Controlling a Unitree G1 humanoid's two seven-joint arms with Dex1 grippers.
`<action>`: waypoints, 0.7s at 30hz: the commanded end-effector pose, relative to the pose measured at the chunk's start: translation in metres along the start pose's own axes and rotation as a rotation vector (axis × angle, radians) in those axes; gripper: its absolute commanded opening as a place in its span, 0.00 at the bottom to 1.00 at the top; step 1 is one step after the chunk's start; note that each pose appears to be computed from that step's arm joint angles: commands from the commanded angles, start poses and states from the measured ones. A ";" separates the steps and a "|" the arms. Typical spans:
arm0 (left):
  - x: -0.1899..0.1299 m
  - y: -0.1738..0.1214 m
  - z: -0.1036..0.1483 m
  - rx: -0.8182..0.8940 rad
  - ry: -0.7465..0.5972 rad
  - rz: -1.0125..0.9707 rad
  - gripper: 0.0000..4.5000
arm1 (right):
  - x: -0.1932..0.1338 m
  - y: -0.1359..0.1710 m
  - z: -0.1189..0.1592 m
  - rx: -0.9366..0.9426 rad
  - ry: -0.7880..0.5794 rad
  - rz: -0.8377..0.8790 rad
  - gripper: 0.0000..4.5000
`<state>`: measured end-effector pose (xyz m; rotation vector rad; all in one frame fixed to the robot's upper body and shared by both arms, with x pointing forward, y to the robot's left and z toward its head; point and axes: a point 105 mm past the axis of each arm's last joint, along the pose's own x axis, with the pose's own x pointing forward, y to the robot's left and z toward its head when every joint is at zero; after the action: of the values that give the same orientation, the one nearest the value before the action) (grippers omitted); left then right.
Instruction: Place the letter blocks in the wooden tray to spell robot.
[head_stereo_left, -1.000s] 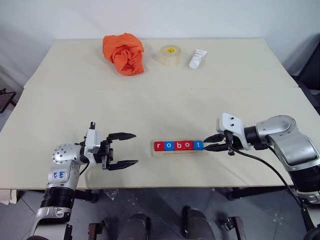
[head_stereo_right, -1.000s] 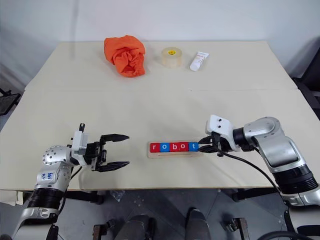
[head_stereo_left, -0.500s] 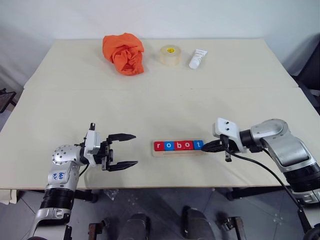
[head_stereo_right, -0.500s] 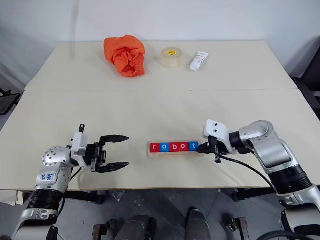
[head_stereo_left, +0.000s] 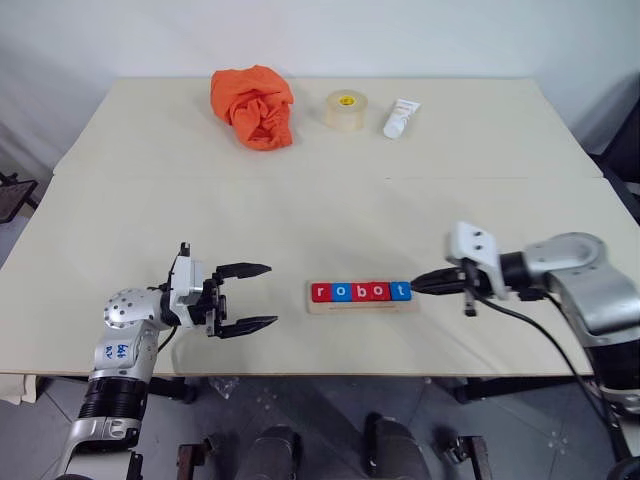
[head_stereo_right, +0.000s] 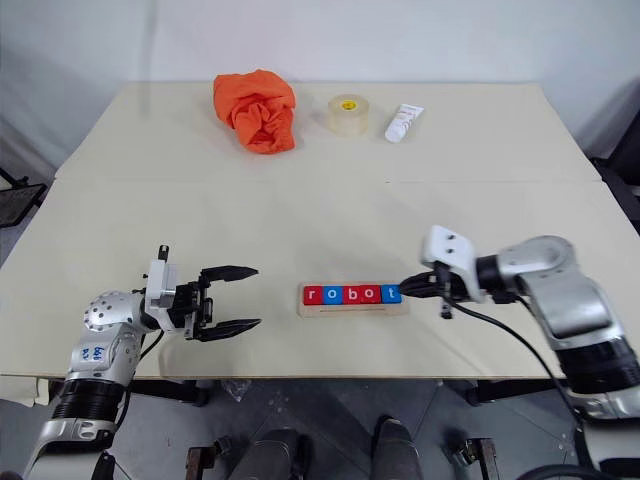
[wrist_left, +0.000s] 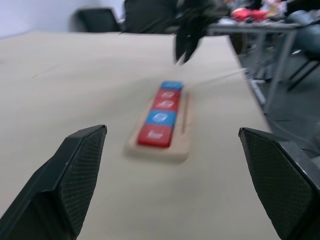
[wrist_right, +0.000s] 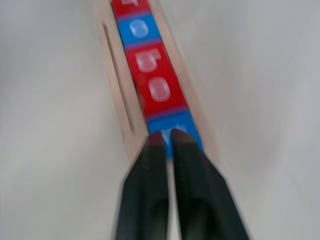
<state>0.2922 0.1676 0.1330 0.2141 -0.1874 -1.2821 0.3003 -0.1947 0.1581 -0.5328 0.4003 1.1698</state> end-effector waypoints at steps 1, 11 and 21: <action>-0.009 0.010 0.009 0.050 0.017 0.074 1.00 | -0.025 0.002 0.007 -0.021 -0.106 0.014 0.37; -0.034 0.019 0.020 0.044 0.007 0.111 1.00 | -0.069 -0.007 -0.024 -0.017 -0.134 -0.040 0.99; -0.045 0.030 0.029 0.070 -0.032 0.150 1.00 | -0.088 -0.019 -0.026 0.008 -0.237 -0.091 0.99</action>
<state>0.3000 0.2120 0.1544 0.2217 -0.2156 -1.1502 0.2917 -0.2790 0.1714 -0.3803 0.2449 1.1027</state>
